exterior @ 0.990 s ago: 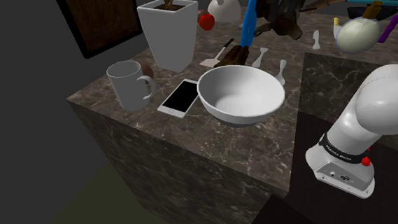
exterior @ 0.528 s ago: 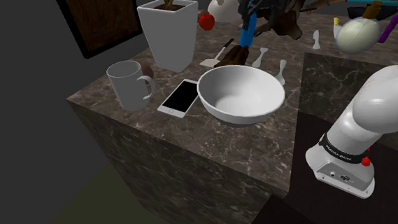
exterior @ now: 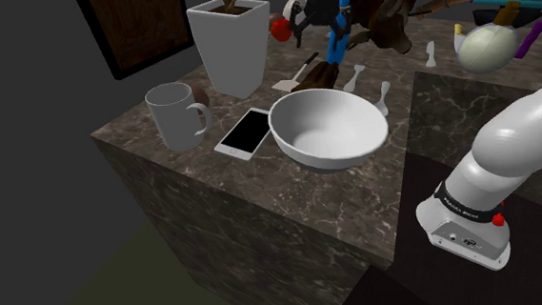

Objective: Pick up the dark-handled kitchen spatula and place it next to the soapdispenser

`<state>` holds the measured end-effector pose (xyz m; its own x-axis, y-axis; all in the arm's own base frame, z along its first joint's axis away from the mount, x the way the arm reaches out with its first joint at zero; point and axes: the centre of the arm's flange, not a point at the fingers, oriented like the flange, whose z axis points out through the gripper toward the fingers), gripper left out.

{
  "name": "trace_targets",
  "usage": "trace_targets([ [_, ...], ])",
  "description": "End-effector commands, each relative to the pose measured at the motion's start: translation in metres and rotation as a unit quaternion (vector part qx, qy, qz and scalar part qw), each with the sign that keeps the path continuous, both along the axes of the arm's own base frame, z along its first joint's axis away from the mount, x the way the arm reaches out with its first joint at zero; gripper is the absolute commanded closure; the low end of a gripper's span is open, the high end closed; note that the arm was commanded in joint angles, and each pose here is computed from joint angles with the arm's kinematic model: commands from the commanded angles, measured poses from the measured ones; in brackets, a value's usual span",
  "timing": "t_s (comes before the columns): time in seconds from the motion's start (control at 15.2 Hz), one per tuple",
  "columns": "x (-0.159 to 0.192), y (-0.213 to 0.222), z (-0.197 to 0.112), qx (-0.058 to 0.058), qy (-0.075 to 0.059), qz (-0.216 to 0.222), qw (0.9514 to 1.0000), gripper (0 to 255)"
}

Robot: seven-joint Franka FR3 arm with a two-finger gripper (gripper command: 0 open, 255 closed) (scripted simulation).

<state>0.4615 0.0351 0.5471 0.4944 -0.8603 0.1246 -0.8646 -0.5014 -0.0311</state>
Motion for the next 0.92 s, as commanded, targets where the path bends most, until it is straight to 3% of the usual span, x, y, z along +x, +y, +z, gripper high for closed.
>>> trace_targets([
  [0.0,0.023,-0.006,-0.011,-0.006,-0.006,-0.074,0.9972,0],
  [0.13,0.044,-0.015,-0.021,-0.012,-0.01,-0.138,0.9903,0],
  [0.59,0.047,-0.02,-0.057,-0.012,-0.01,-0.138,0.9903,0],
  [0.86,0.047,-0.02,-0.06,-0.012,-0.01,-0.138,0.9903,0],
])
